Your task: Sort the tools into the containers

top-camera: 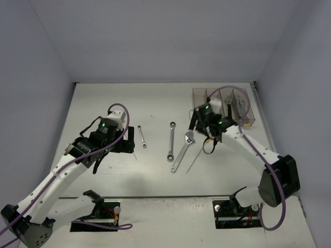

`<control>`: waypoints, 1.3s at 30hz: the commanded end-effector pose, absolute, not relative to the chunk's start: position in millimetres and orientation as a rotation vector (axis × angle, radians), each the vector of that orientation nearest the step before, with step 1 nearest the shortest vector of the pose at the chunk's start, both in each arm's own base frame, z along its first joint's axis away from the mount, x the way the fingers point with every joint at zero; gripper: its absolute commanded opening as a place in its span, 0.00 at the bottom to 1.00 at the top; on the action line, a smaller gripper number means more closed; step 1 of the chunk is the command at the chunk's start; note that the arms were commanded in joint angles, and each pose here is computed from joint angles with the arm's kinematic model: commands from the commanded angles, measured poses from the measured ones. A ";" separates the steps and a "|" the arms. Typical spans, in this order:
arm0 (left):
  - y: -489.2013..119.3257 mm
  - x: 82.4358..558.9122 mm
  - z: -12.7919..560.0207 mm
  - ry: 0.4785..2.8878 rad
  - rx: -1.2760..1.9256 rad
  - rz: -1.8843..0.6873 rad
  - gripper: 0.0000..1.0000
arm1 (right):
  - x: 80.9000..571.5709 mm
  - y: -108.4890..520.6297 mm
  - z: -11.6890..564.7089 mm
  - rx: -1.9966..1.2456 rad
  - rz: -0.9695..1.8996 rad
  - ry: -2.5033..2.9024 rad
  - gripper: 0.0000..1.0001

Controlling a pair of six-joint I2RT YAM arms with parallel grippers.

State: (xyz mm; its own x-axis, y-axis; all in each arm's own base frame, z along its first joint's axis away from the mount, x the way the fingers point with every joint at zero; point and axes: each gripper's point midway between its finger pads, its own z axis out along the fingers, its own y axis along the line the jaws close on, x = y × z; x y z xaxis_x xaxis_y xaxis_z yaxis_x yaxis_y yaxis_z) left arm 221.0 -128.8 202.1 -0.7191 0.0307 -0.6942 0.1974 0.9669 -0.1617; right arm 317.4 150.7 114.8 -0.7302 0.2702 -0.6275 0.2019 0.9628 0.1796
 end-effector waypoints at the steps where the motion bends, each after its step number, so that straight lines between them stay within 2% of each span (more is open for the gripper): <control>1: -123.9 219.5 208.8 2.345 0.159 -0.281 0.87 | 303.8 175.5 92.5 0.664 0.150 2.341 0.70; 7: -126.2 211.4 203.7 2.378 0.165 -0.310 0.87 | 303.5 212.5 60.4 0.729 0.124 2.370 0.61; 11: -126.1 207.6 207.3 2.365 0.162 -0.332 0.87 | 311.5 215.7 46.6 0.771 0.084 2.365 0.59; 29: -124.9 207.2 200.6 2.384 0.153 -0.320 0.87 | 313.2 201.9 -1.3 0.789 -0.053 2.459 0.52; 35: -123.1 207.3 198.6 2.386 0.156 -0.305 0.87 | 303.3 197.8 -15.7 0.793 -0.094 2.500 0.43; 39: -122.0 207.6 199.4 2.383 0.140 -0.303 0.87 | 289.2 191.8 -26.2 0.761 -0.153 2.559 0.40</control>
